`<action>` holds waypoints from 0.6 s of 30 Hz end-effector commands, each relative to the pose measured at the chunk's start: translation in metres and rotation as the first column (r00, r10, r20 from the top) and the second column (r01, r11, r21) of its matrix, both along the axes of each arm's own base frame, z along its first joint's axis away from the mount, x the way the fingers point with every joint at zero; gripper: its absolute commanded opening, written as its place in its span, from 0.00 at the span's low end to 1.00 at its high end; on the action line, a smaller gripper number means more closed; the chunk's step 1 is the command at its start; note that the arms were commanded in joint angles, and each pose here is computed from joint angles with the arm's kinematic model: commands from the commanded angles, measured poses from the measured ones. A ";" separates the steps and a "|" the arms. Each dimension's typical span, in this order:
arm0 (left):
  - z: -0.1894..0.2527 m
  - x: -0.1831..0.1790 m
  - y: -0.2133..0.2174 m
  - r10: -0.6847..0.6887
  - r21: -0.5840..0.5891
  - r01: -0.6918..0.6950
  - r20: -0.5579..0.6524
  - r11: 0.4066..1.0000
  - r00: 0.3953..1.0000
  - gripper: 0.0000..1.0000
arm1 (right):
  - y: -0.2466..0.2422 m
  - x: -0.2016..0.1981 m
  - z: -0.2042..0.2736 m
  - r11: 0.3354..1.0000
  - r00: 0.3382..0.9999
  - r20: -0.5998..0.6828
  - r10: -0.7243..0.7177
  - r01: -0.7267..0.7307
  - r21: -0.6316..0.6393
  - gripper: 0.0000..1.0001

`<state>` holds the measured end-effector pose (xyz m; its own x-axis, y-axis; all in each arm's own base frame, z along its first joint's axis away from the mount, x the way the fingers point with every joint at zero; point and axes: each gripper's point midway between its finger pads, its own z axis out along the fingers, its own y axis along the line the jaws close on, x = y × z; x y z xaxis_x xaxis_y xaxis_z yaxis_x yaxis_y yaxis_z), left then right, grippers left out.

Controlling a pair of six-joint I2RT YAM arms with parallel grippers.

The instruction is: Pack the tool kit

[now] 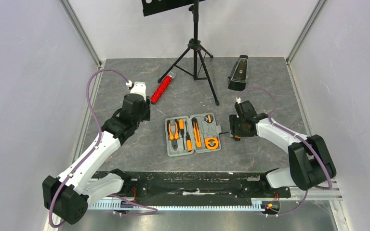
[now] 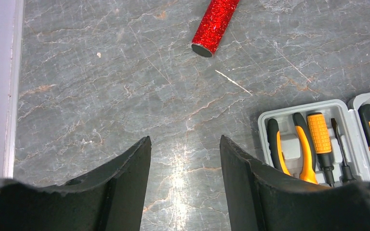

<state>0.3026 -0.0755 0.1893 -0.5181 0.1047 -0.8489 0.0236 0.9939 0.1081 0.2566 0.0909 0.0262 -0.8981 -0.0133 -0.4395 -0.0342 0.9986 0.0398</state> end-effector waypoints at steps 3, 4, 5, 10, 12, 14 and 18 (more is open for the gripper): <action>0.010 0.006 0.005 0.008 0.020 -0.009 0.048 1.000 0.999 0.61 | 0.000 0.016 0.001 1.000 1.000 0.025 -0.012 0.012 -0.023 0.61; 0.010 0.006 0.006 0.009 0.021 -0.010 0.048 1.000 0.999 0.61 | 0.000 0.018 0.000 1.000 1.000 0.027 -0.011 0.012 -0.025 0.61; 0.010 0.006 0.006 0.011 0.022 -0.012 0.047 1.000 0.999 0.61 | 0.000 0.018 -0.001 1.000 1.000 0.026 -0.010 0.010 -0.026 0.60; 0.008 0.006 0.007 0.010 0.023 -0.011 0.042 1.000 0.999 0.61 | 0.001 0.022 -0.003 1.000 1.000 0.028 -0.005 0.006 -0.028 0.57; 0.008 0.006 0.006 0.010 0.023 -0.011 0.042 1.000 0.999 0.61 | 0.002 0.024 -0.002 1.000 1.000 0.027 -0.006 0.007 -0.022 0.57; 0.008 0.005 0.006 0.008 0.021 -0.009 0.043 1.000 0.999 0.61 | 0.004 0.026 0.000 1.000 0.999 0.032 -0.011 0.012 -0.008 0.57; 0.007 0.005 0.006 0.009 0.021 -0.009 0.039 1.000 0.999 0.61 | 0.005 0.032 0.010 0.999 0.997 0.061 -0.039 0.038 0.012 0.58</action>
